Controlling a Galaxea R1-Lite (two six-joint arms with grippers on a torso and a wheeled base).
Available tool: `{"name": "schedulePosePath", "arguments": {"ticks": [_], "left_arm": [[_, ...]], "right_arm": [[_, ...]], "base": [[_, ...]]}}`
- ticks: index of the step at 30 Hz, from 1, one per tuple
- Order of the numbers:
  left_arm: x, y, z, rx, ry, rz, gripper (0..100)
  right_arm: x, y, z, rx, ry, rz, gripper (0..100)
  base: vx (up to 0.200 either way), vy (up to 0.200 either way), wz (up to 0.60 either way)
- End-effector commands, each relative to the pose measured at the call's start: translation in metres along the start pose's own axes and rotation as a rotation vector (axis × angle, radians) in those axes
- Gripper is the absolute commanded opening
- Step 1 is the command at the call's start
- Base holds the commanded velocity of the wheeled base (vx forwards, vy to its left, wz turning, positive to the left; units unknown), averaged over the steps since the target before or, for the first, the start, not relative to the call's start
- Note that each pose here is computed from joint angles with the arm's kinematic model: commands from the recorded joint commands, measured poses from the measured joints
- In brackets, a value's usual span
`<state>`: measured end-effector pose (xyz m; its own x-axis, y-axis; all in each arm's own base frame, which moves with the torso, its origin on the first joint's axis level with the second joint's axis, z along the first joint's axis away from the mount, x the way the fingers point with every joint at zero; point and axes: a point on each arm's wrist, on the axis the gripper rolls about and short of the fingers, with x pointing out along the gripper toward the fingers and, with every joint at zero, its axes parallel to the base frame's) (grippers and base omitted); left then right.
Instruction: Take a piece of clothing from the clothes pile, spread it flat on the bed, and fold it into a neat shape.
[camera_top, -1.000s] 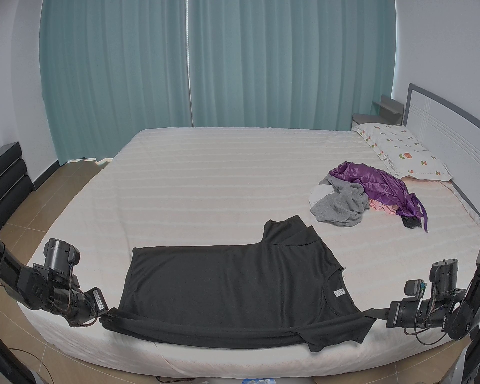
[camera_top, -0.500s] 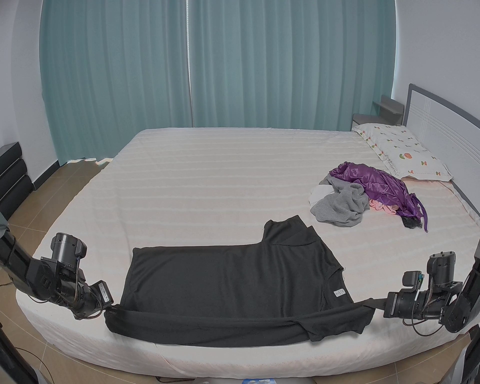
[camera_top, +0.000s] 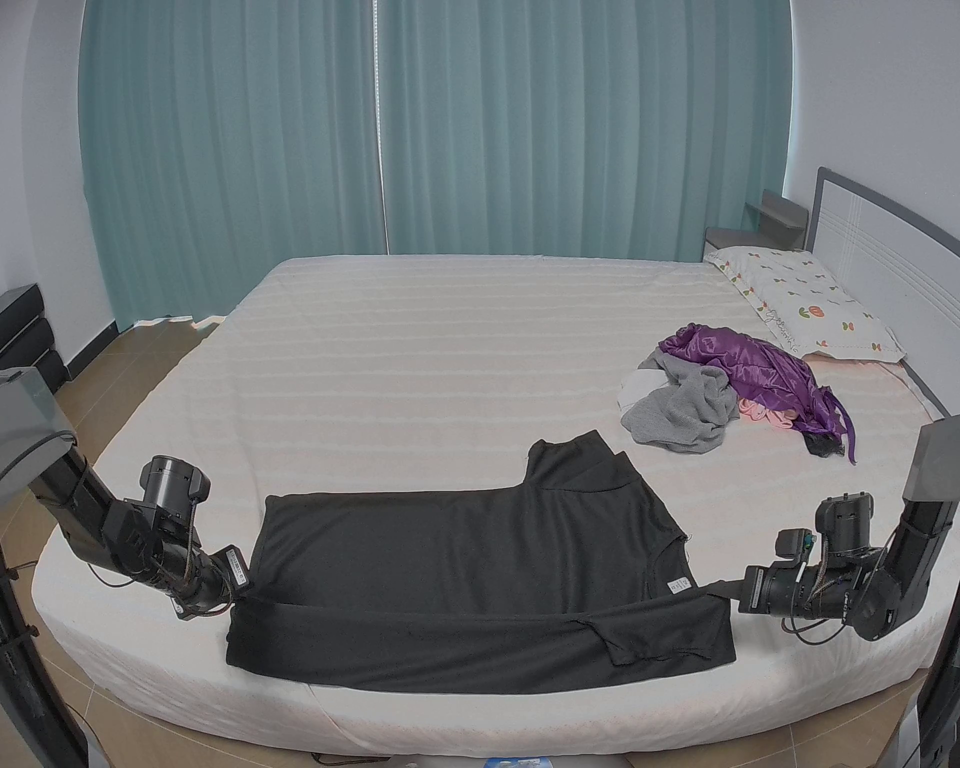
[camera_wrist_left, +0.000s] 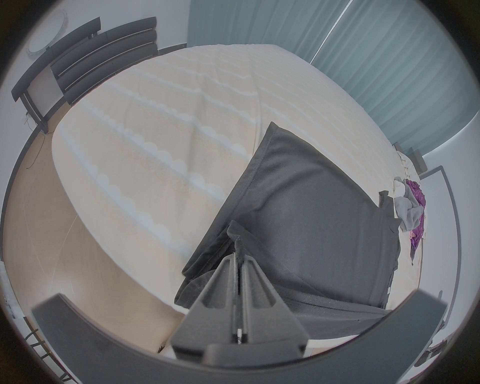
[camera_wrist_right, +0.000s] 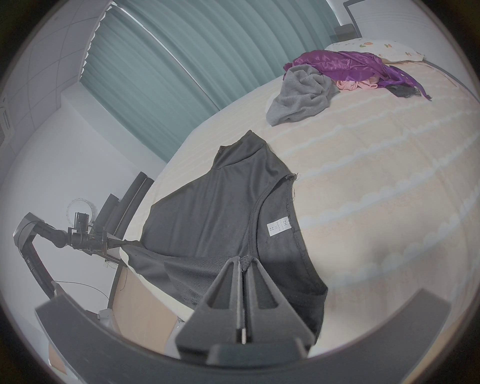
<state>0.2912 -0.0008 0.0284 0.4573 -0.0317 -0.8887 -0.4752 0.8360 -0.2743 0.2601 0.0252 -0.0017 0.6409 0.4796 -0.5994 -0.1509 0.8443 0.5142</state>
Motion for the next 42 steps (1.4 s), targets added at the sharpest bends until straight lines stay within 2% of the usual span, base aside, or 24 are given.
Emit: {"name": "schedulePosePath", "arguments": {"ticks": [1, 10, 15, 23, 36, 37, 39, 40, 42], "left_arm": [[0.019, -0.001, 0.002, 0.001, 0.028, 0.021, 0], [0.034, -0.003, 0.007, -0.001, 0.037, 0.033, 0], [0.040, -0.003, 0.008, -0.003, 0.043, 0.040, 0], [0.047, -0.002, 0.009, -0.006, 0.050, 0.046, 0], [0.051, -0.005, 0.012, -0.003, 0.048, 0.043, 0], [0.051, -0.005, 0.012, -0.003, 0.048, 0.043, 0], [0.051, -0.005, 0.012, -0.003, 0.048, 0.043, 0], [0.051, -0.005, 0.012, -0.004, 0.048, 0.043, 100], [0.051, -0.005, 0.012, -0.008, 0.048, 0.043, 100]], "right_arm": [[0.019, -0.008, 0.000, 0.014, 0.033, -0.011, 0], [0.036, -0.010, 0.012, 0.016, 0.053, -0.010, 0], [0.047, -0.016, 0.013, 0.018, 0.054, -0.036, 0], [0.056, -0.010, 0.018, -0.004, 0.045, -0.018, 0], [0.067, -0.012, 0.020, 0.018, 0.053, -0.032, 0], [0.068, -0.011, 0.019, 0.018, 0.057, -0.031, 100], [0.069, -0.012, 0.017, 0.021, 0.064, -0.032, 100], [0.068, -0.012, 0.017, 0.025, 0.063, -0.030, 100], [0.067, -0.011, 0.018, 0.035, 0.059, -0.029, 100]], "base": [[0.000, 0.000, 0.00], [0.000, 0.000, 0.00], [0.000, 0.000, 0.00], [0.000, 0.000, 0.00], [0.000, 0.000, 0.00], [0.000, 0.000, 0.00], [0.000, 0.000, 0.00], [0.000, 0.000, 0.00], [0.000, 0.000, 0.00]]}}
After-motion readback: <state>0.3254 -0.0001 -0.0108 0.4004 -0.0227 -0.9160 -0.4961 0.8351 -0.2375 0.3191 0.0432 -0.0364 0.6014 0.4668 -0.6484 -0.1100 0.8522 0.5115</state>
